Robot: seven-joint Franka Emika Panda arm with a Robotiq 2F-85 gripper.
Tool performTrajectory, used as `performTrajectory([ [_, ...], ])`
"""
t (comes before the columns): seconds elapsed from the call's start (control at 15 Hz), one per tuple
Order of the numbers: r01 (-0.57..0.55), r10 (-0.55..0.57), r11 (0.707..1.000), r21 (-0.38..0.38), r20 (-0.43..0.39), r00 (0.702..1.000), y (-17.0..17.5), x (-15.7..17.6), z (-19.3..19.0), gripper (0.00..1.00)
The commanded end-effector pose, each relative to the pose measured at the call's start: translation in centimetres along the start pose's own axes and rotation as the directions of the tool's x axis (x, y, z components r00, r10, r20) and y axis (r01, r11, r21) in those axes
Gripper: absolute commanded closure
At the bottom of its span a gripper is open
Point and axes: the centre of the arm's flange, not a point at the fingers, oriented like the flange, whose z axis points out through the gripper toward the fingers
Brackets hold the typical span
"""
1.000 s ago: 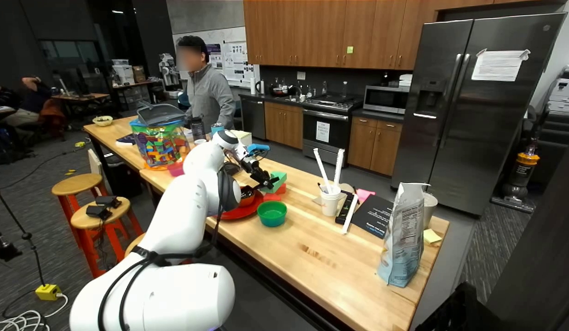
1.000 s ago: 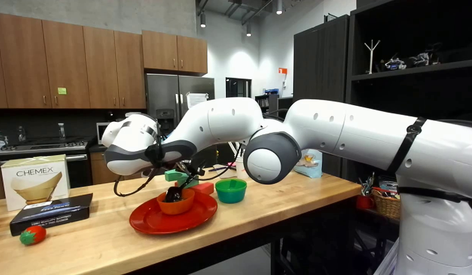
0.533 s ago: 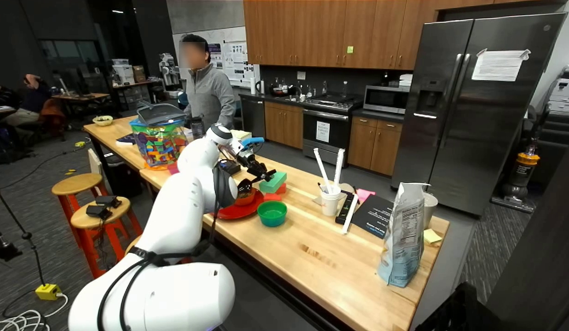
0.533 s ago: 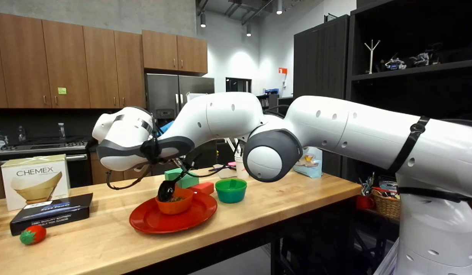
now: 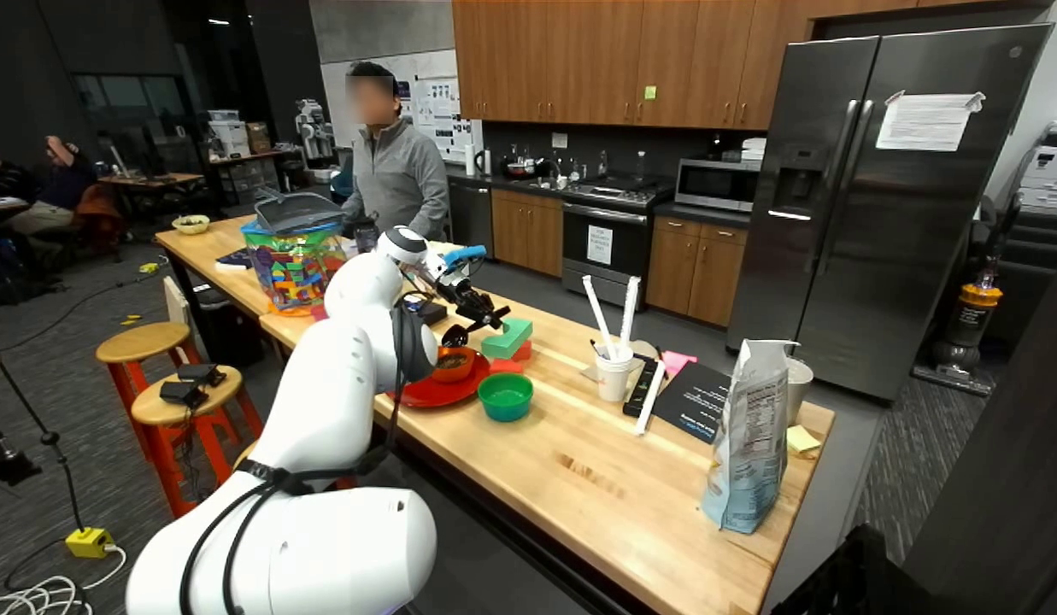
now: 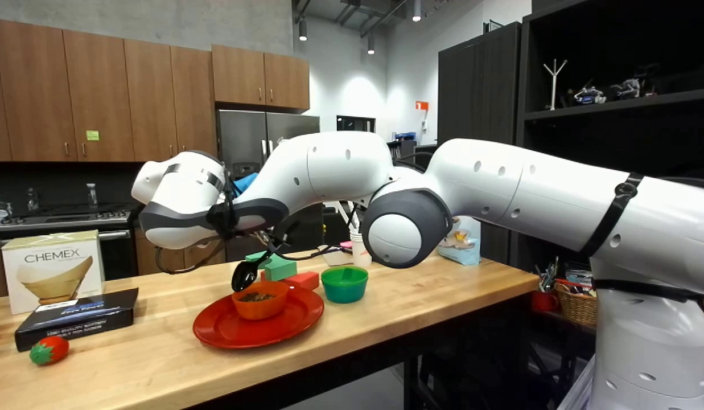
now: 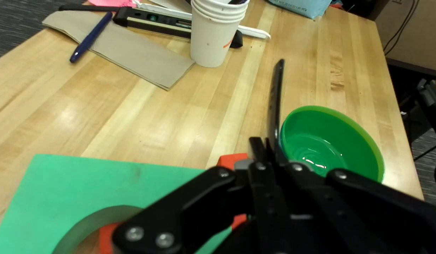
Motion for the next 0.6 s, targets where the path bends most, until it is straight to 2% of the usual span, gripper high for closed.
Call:
performTrajectory([
  [0.0,-0.032,0.031,0.999,0.024,0.022,0.999,4.4,-0.4,-3.0,0.99],
  [0.53,-0.051,0.049,0.996,0.079,0.027,0.998,4.6,-0.5,-1.2,0.99],
])
